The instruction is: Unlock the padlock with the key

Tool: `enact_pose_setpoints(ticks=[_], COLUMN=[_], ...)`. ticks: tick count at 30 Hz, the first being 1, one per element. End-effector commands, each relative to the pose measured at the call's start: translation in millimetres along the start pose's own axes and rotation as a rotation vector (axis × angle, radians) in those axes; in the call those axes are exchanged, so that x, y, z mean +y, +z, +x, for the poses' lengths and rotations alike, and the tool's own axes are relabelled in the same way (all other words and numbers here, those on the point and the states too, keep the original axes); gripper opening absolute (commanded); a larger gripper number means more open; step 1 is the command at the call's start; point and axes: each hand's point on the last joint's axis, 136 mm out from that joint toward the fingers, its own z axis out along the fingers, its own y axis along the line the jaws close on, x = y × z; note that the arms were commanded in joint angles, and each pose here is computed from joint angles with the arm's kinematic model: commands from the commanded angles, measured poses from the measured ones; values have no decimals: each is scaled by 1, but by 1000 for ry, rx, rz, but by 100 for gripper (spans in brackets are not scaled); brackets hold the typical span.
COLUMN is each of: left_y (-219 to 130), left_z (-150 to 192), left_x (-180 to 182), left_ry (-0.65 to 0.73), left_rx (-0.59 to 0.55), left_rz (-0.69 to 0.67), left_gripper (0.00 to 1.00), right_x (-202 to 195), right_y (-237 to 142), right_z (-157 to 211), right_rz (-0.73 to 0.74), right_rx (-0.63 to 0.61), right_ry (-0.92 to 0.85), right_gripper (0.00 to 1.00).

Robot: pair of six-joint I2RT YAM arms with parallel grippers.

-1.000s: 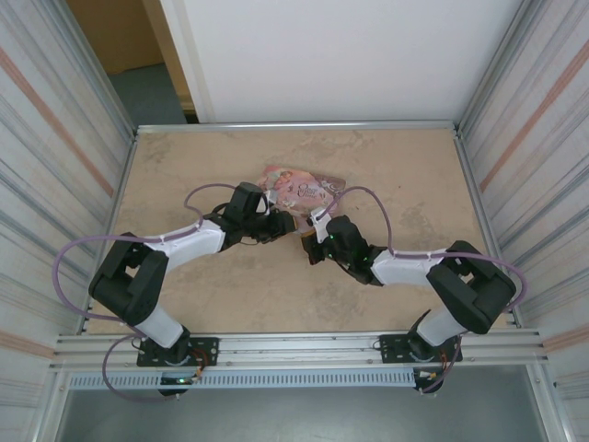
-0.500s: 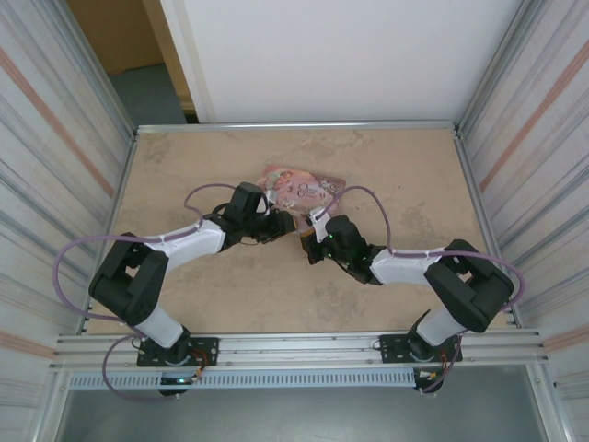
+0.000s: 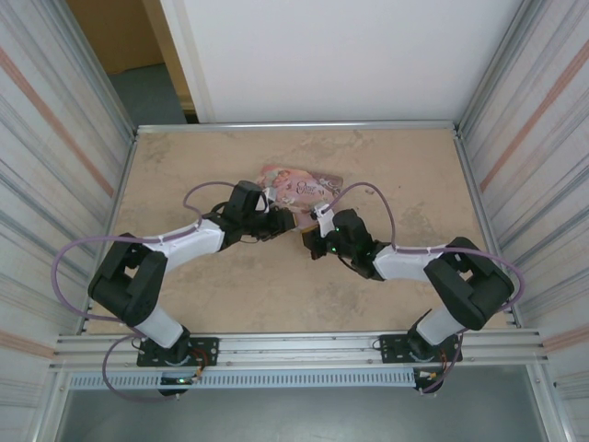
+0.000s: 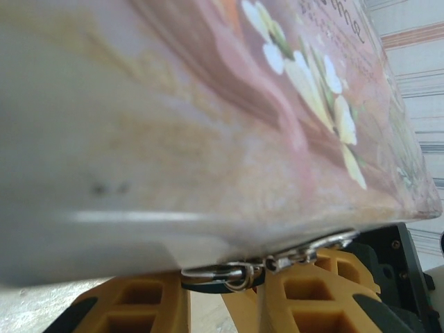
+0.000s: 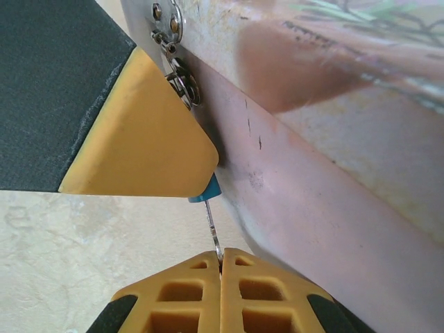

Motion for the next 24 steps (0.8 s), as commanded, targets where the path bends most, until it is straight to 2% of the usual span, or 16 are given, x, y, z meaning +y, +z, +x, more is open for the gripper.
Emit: enact_pose_setpoints(ticks=[1,14,24], left_y=[-9,-12,-11], left_z=[14,15,19], left_x=[-32,-36,-33], left_ry=[26,28,23], left_rx=[73,91,98], left_rz=[97,103,97], left_gripper=[16,16,16], right_x=[20,20,33], right_y=[-4,2,2], right_z=[-58,-73,-92], right_rz=[-103,-108,-178], right_rx=[-177,-199,-226], right_ry=[-16,-65,-67], right_gripper=[0,0,0])
